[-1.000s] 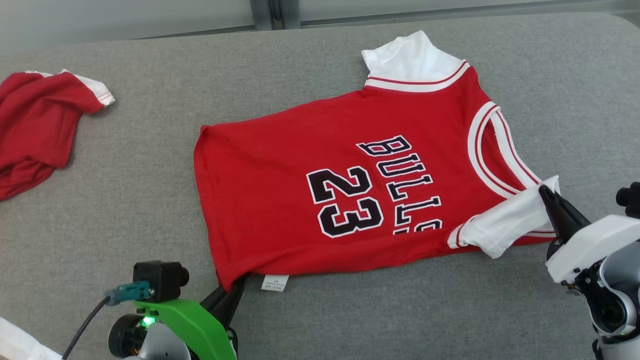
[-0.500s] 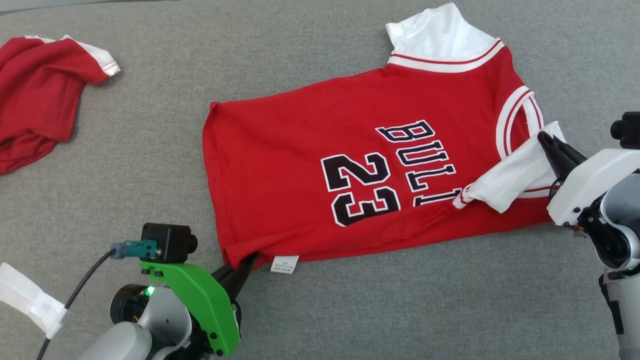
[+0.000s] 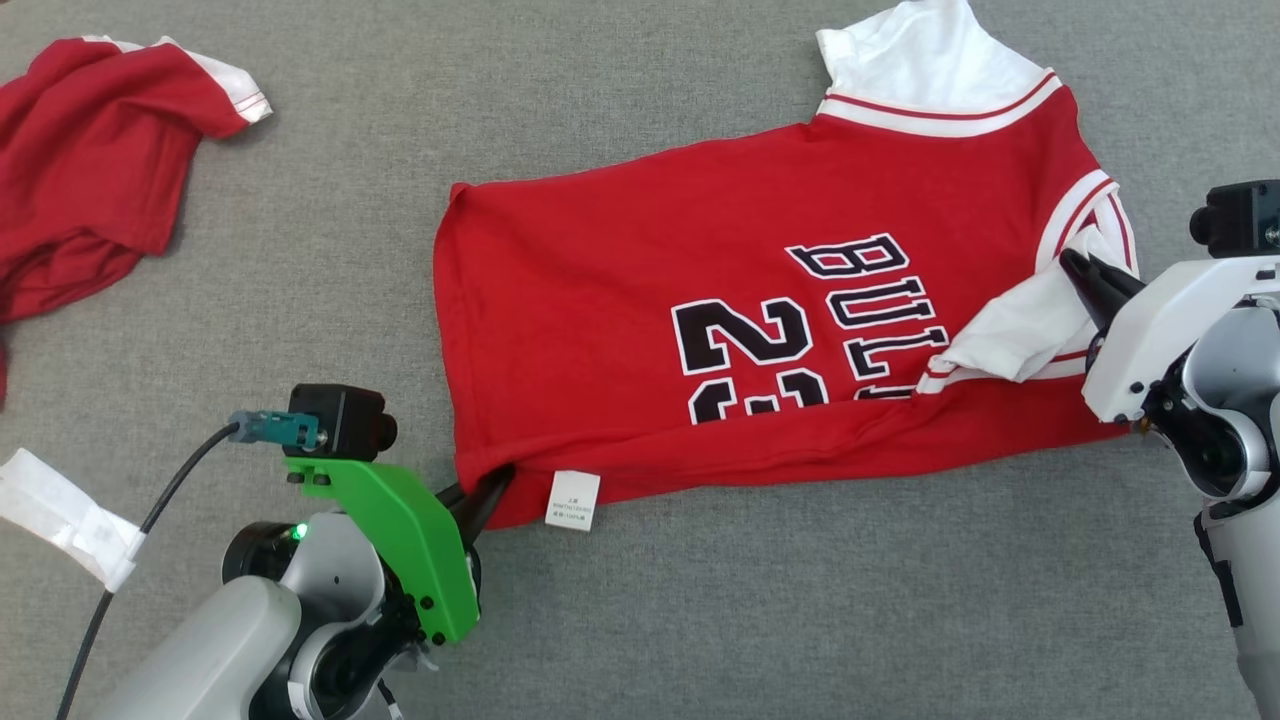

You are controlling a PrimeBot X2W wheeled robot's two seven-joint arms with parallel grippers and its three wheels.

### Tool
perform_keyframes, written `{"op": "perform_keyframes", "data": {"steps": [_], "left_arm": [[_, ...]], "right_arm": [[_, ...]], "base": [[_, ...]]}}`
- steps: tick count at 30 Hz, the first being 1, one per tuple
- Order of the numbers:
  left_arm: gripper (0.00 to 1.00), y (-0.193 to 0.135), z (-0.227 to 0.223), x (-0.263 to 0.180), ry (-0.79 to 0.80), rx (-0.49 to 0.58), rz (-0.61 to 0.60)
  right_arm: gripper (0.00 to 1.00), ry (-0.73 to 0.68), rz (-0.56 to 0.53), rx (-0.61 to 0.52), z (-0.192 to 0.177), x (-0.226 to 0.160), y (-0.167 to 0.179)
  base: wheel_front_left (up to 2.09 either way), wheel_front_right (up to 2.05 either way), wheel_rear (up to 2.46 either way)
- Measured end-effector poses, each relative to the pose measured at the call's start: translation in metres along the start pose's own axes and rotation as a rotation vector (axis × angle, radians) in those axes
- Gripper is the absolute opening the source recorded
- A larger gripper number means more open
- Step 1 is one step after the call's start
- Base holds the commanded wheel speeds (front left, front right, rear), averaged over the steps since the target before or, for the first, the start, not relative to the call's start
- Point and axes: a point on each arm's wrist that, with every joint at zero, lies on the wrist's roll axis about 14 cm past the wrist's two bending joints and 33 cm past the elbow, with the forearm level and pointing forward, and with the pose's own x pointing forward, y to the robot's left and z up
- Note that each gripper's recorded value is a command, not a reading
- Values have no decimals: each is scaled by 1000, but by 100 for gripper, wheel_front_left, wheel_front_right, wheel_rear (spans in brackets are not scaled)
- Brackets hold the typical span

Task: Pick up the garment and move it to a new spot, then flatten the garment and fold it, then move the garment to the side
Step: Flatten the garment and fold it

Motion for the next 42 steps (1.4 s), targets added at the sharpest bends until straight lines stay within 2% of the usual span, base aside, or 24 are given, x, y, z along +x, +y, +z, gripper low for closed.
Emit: {"op": "perform_keyframes", "data": {"steps": [1, 2, 3, 8, 13, 16, 21, 28, 34, 42], "left_arm": [[21, 1, 0, 2, 6, -11, 3], [81, 2, 0, 3, 6, -20, 8], [100, 4, 0, 5, 6, -31, 17], [100, 15, 5, 9, -13, -56, 56], [100, 21, 27, 2, -122, -94, 74], [100, 16, 20, -6, -138, -102, 63], [100, -1, -10, -21, -110, -130, 33], [100, 18, -38, -11, -36, -94, 108], [100, 28, -45, 4, -3, -97, 132], [100, 35, -43, 12, -4, -117, 139]], "right_arm": [[4, 3, 4, -6, 0, 1, 1], [55, 4, 10, -13, 0, 2, 3], [100, -6, 17, -18, 2, 2, 5], [100, -107, 9, -40, 24, 1, -1], [100, -216, -8, -58, 44, -10, -11], [100, -237, -6, -57, 42, -23, -14], [100, -134, -33, -118, 9, -53, -29], [100, 104, -102, -178, -48, -64, -57], [100, 193, -110, -186, -68, -59, -62], [100, 236, -120, -182, -75, -47, -68]], "base": [[0, 0, 0], [0, 0, 0], [0, 0, 0], [0, 0, 0], [0, 0, 0], [0, 0, 0], [0, 0, 0], [0, 0, 0], [0, 0, 0], [0, 0, 0]]}}
